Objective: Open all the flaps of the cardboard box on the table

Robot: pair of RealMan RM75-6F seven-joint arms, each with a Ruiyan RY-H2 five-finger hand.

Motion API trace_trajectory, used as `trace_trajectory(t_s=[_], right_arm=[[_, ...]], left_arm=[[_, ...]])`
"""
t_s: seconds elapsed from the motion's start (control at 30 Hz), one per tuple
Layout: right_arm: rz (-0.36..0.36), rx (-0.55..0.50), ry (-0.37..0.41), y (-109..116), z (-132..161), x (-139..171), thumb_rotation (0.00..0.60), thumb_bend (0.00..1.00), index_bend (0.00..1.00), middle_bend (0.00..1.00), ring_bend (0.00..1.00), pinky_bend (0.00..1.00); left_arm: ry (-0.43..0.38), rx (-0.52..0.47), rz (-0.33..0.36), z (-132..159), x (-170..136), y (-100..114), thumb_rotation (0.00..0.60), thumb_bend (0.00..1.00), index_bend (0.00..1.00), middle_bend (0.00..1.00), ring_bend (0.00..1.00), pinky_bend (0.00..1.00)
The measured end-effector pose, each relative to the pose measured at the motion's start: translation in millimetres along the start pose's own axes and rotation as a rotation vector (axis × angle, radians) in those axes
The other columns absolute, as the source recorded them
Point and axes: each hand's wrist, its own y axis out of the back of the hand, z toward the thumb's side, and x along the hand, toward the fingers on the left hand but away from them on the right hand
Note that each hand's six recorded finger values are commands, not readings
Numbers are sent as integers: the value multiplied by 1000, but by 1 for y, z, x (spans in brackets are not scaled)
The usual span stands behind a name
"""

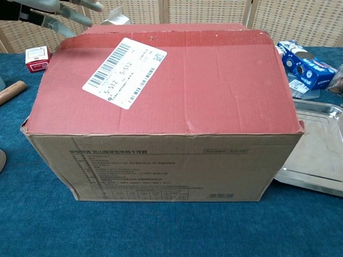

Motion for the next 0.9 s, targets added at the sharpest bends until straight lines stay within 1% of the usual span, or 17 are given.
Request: trace_trajectory(t_s=[0.13, 0.27, 0.5, 0.67, 0.77, 0.87, 0.9], right_arm=[[3, 1, 3, 0, 0, 1, 600, 0, 0, 0, 0, 114], [4, 3, 1, -1, 1, 1, 600, 0, 0, 0, 0, 113], [8, 9, 3, -2, 2, 1, 600, 0, 0, 0, 0, 114], [9, 8, 2, -2, 2, 2, 600, 0, 0, 0, 0, 114], [9, 9, 1, -2, 2, 2, 600, 0, 0, 0, 0, 114], [11, 11, 0, -3, 2, 2, 600, 0, 0, 0, 0, 114], [13, 12, 0, -3, 2, 2, 600, 0, 0, 0, 0, 114]], left_arm=[[7, -22, -6, -5, 1, -4, 600, 390, 282, 151, 206, 325], [-13, -91, -12, -6, 2, -10, 600, 390, 280, 149, 206, 327], [-15, -173, -57, -7, -1, -21, 600, 390, 262, 123, 198, 341], [-23, -220, -90, -2, -4, -25, 600, 390, 260, 115, 193, 338], [-43, -269, -104, 3, -6, -26, 600, 389, 259, 115, 193, 335], [-86, -321, -130, 13, -9, -28, 600, 389, 260, 115, 193, 347], [-112, -336, -142, 19, -11, -30, 600, 389, 260, 116, 193, 355]])
